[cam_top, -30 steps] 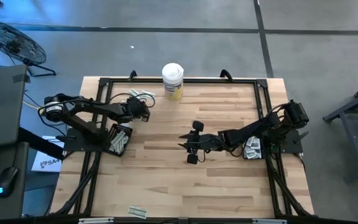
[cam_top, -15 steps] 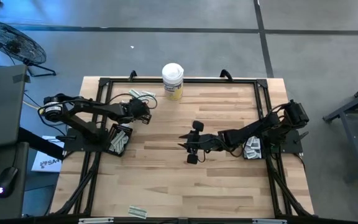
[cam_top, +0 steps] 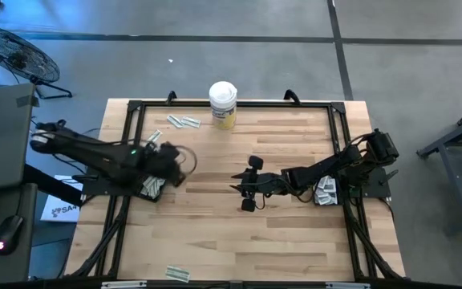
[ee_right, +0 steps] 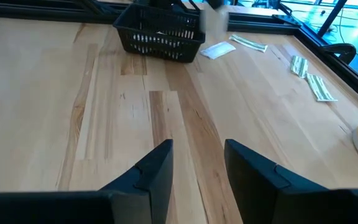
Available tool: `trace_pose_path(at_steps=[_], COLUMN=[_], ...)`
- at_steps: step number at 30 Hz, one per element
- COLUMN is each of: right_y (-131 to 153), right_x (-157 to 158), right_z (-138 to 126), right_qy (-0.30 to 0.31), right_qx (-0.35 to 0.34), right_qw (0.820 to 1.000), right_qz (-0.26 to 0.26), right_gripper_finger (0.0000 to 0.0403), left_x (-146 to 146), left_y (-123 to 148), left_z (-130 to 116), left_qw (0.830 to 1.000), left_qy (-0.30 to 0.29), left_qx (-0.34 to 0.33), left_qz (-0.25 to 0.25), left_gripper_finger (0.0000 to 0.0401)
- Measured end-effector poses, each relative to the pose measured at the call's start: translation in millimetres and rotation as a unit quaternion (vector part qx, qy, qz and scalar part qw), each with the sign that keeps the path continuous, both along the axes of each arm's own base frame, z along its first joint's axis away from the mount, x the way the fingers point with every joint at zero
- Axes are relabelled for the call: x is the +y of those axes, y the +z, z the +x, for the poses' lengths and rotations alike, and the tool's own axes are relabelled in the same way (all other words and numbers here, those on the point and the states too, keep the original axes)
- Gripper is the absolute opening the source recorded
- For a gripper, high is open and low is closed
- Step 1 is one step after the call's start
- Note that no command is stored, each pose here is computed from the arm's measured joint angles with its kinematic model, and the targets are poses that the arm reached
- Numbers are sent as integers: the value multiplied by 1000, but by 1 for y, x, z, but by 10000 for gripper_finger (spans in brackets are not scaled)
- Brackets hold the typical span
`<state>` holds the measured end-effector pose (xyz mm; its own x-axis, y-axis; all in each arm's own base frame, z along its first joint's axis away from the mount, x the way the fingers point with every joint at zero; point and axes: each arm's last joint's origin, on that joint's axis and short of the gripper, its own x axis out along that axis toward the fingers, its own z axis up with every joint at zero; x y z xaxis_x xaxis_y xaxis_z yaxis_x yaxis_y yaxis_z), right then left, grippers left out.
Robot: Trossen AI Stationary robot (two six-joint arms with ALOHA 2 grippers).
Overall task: Pick & Place First Aid Supplies
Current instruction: Put the bandage into the left black basket
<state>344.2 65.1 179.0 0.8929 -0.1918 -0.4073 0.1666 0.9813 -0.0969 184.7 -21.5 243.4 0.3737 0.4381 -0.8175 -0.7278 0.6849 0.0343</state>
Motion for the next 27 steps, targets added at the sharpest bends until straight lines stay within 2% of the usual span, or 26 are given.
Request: trace_pose_path(at_steps=[5, 7, 12, 18, 24, 27], right_y=[0, 0, 1, 1, 1, 1], right_x=[0, -1, -2, -6, -5, -5], right_z=[0, 0, 1, 2, 2, 2], right_qy=[-1, -3, 0, -1, 2, 6], right_qx=[-1, -1, -4, -5, -4, -3], right_qw=[1000, 1000, 1000, 1000, 1000, 1000], right_qz=[-1, 0, -11, -13, -15, -22], right_gripper_finger=[138, 138, 138, 138, 138, 138], left_x=[-39, -49, -60, -60, -43, -32], left_y=[18, 17, 5, -11, -27, -33], left_z=[-24, -34, -51, -54, -56, -52], left_qw=[996, 996, 998, 996, 986, 983], left_qy=[-50, -48, 4, 60, 162, 179], left_qx=[-39, -27, 27, 26, 16, 33], left_qz=[-56, -77, -65, -55, -32, -28], left_gripper_finger=[1, 1, 1, 1, 1, 1])
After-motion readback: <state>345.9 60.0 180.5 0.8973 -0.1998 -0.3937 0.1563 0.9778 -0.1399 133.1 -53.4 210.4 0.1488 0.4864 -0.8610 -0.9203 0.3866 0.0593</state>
